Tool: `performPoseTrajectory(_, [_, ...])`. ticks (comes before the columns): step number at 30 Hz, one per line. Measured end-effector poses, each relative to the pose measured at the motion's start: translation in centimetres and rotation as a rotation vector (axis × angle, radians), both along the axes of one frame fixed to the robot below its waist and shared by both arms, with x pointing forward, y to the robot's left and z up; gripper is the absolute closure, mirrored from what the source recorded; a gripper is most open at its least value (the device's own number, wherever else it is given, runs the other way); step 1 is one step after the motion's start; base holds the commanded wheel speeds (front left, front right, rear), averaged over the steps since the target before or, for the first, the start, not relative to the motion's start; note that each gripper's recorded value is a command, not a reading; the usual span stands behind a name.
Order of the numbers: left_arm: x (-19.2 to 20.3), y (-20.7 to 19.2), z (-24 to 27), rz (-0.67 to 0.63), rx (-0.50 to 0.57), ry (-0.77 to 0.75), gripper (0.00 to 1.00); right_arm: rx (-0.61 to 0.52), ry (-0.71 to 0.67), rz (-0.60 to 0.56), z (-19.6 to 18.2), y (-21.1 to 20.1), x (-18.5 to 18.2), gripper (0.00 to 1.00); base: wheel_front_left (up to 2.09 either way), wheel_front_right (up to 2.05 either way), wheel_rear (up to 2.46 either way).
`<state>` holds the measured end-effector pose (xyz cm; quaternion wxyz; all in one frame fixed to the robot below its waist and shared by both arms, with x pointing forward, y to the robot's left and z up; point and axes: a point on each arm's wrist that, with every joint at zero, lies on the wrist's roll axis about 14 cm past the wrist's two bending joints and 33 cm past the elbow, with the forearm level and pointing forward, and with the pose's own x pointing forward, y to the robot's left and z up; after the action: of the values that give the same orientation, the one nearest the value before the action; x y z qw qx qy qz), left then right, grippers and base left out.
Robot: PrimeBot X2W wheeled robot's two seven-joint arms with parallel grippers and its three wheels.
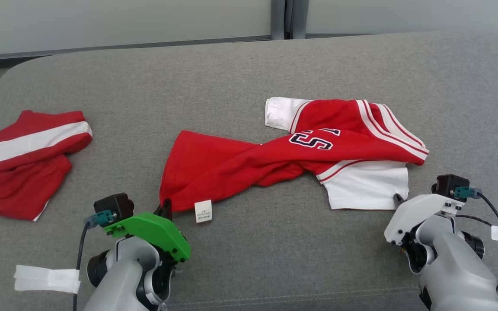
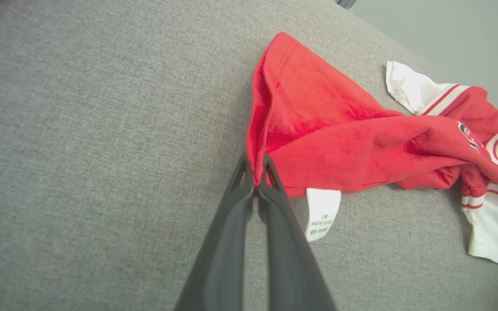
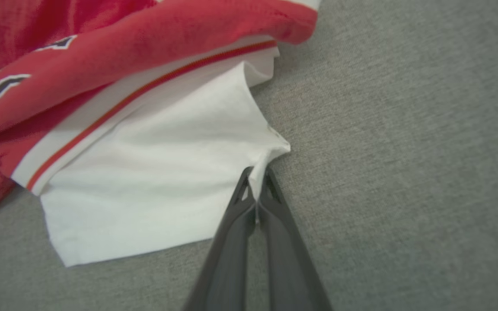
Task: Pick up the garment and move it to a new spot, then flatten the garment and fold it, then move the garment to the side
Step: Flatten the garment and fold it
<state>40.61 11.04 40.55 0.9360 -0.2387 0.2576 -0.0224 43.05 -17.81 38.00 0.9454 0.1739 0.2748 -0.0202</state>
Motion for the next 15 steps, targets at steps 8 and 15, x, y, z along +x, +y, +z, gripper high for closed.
performPoseTrajectory(8, [0.8,0.4,0.9,0.034,-0.055,-0.019,1.00,0.034,-0.067,-0.053,1.3,-0.7,0.9,1.00,0.00,0.00,0.00])
performPoseTrajectory(15, [2.5,0.3,3.9,0.051,-0.142,-0.087,1.00,0.022,-0.238,-0.049,6.6,-1.8,3.2,1.00,0.00,0.00,0.00])
